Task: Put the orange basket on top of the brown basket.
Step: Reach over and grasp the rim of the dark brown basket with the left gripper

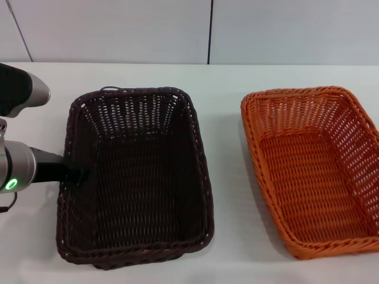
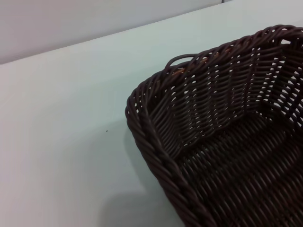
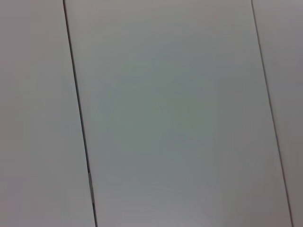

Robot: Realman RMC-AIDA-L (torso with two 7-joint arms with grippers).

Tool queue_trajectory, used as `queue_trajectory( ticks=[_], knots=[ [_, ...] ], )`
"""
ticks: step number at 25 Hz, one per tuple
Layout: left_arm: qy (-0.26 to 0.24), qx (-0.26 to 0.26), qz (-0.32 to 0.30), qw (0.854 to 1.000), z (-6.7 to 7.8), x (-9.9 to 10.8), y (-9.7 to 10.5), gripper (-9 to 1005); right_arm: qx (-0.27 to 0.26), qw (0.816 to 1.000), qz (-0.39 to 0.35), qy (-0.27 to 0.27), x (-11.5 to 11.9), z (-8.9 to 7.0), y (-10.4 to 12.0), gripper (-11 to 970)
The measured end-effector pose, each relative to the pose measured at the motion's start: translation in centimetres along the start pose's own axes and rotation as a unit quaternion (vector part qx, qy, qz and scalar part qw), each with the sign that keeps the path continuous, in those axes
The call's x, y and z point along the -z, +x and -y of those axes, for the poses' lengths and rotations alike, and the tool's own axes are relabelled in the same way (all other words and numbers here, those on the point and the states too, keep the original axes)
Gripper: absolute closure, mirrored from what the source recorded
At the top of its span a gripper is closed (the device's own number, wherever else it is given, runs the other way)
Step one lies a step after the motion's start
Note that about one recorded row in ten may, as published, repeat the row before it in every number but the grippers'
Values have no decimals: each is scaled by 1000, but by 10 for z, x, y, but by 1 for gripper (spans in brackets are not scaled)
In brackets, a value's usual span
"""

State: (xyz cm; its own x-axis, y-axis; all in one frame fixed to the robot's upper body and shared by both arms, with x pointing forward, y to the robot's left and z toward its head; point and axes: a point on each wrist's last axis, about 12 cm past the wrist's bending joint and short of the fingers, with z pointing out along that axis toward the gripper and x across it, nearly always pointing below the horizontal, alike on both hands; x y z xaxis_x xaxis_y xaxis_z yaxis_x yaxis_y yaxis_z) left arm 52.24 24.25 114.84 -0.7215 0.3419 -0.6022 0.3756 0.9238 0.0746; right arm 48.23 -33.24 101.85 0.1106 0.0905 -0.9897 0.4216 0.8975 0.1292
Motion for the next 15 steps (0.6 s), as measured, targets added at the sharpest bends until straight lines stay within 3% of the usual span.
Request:
queue_trajectory(
  ticks=[11,15],
  knots=[
    [2,-44,-4,999,-3,1,0,715,-3,1000,3,-7,-2,-4,-2,185],
    [18,-113,-12,993,-4,8,-8,717,-4,1000,5,-10,-2,-6,-2,185]
  ],
)
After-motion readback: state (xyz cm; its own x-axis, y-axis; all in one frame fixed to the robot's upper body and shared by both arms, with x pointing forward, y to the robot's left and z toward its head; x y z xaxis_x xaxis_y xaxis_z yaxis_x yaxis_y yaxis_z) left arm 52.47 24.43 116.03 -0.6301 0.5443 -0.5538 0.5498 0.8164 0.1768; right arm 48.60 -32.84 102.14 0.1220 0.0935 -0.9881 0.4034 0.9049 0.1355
